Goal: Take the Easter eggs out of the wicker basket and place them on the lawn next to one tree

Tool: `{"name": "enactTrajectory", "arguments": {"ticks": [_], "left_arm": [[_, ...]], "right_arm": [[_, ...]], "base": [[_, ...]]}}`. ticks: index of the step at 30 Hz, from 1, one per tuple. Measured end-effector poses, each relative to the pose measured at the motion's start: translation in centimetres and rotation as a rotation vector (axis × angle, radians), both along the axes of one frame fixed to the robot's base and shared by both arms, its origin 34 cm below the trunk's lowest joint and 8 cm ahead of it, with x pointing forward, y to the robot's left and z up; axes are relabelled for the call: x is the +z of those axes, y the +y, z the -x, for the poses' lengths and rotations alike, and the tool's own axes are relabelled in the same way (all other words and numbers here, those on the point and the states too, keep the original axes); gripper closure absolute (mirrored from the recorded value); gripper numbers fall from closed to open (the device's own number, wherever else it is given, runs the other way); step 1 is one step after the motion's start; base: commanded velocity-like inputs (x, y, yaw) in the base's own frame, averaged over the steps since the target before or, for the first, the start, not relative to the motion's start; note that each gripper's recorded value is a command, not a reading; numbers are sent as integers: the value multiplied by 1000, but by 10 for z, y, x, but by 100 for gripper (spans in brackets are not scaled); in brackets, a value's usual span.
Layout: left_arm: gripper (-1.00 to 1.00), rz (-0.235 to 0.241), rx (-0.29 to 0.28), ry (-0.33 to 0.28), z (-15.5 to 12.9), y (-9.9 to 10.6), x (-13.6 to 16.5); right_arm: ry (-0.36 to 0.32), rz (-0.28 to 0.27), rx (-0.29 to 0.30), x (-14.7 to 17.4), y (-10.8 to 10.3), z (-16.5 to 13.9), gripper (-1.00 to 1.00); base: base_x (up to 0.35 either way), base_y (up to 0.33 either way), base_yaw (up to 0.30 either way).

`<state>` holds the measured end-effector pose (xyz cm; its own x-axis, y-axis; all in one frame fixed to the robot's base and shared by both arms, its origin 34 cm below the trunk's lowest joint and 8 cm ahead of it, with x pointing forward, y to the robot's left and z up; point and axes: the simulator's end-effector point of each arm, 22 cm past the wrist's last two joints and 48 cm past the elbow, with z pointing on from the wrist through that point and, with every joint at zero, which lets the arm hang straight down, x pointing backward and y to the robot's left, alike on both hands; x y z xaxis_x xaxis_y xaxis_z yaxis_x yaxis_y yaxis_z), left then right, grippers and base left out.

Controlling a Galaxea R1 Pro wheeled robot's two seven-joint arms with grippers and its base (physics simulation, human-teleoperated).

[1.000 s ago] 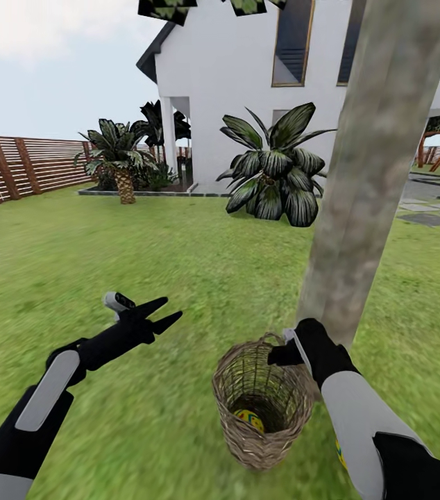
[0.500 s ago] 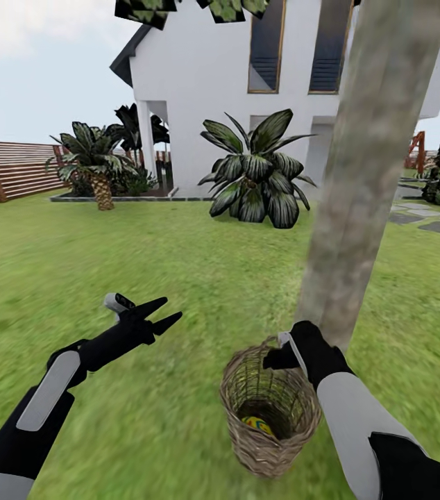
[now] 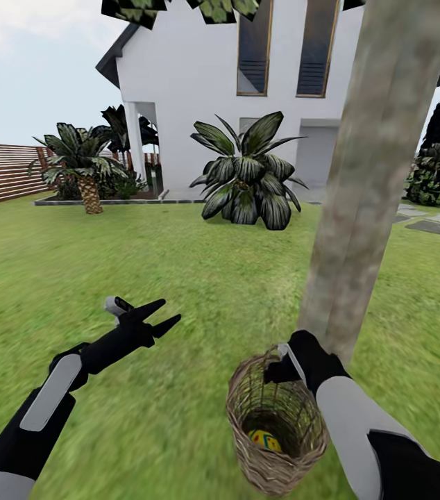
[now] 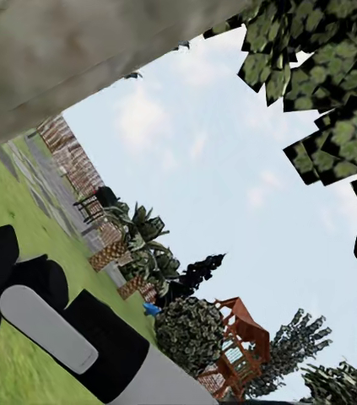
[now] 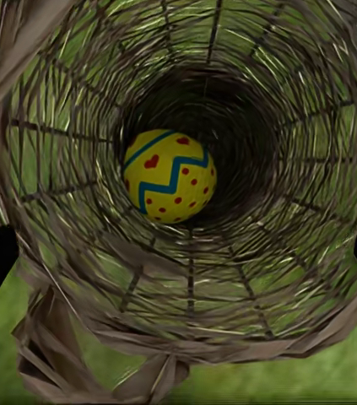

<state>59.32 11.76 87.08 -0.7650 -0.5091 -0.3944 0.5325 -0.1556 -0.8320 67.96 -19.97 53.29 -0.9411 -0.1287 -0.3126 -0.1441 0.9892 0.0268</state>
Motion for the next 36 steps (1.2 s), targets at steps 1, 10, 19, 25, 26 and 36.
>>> {"name": "enactTrajectory", "arguments": {"ticks": [1, 10, 19, 25, 26, 36], "left_arm": [[-100, 3, 0, 3, 0, 0, -1], [-100, 48, -25, -17, 5, 2, 6], [-100, 68, -33, -16, 7, -2, 8], [-100, 86, -34, 4, 5, 1, -3], [-100, 93, -35, 7, 5, 2, -7], [-100, 102, -36, 15, 9, 4, -32]], "right_arm": [[7, 6, -1, -3, -1, 2, -100], [50, 70, -9, -22, -15, 16, -100], [29, 77, -11, -22, -15, 12, -100], [17, 76, -10, -26, -15, 11, -100], [15, 74, -8, -30, -15, 11, -100], [-43, 52, 33, -69, -2, 14, -100]], "base": [[317, 1, -1], [199, 0, 0], [6, 0, 0], [0, 0, 0], [0, 0, 0], [0, 0, 0]]}}
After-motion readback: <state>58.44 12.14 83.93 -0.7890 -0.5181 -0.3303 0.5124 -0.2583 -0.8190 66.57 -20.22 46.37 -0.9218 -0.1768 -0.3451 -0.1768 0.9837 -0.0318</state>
